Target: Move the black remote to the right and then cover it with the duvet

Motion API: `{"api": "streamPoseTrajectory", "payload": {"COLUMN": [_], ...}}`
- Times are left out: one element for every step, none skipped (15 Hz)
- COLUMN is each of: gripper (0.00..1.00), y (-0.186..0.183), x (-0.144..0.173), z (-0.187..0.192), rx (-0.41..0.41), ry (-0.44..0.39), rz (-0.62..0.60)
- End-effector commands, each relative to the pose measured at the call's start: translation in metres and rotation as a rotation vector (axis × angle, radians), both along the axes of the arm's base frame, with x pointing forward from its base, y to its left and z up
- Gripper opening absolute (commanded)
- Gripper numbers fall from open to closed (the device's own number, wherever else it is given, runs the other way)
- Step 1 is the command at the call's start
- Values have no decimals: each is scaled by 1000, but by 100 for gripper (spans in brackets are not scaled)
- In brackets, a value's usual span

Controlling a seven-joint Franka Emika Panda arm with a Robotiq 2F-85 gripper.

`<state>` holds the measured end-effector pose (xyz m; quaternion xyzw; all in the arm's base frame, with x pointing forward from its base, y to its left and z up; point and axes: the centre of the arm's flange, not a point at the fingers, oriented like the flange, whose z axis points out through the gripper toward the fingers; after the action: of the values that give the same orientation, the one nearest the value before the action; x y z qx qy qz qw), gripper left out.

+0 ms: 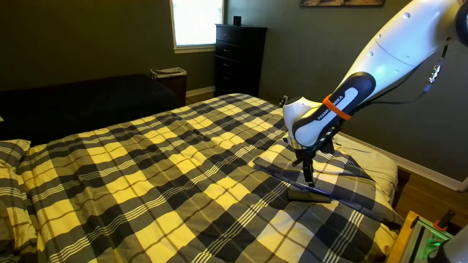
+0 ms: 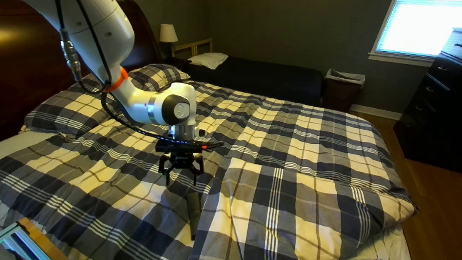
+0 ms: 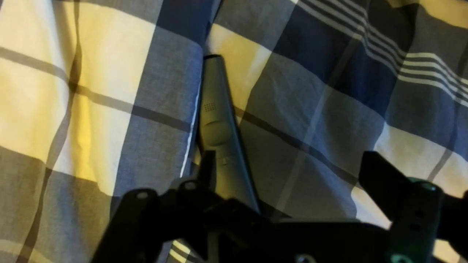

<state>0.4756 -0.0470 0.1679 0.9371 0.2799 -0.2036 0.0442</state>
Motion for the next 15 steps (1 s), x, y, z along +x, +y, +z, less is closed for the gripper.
{"api": "streamPoseTrajectory", "payload": {"gripper": [100, 100, 100, 100, 100, 100, 100, 100, 100, 100, 100, 100, 100, 100, 100], "y": [-3, -6, -10, -14, -17, -20, -23, -26, -29, -32, -33, -34, -34, -34, -34], "x": [-3, -3, -4, -5, -5, -3, -2, -2, -1, 1, 2, 3, 4, 5, 6], "z": [-26, -32, -38, -44, -50, -55, -59, -66, -71, -75, -79, -82, -85, -87, -90], "rx": [4, 9, 20, 42, 52, 60, 66, 69, 74, 81, 92, 102, 108, 117, 125], "ry": [-64, -63, -63, -62, -65, -61, -60, -60, -56, -53, -54, -50, -52, -50, -46], "rz": [42, 47, 56, 67, 71, 75, 78, 78, 84, 87, 90, 97, 102, 108, 114]}}
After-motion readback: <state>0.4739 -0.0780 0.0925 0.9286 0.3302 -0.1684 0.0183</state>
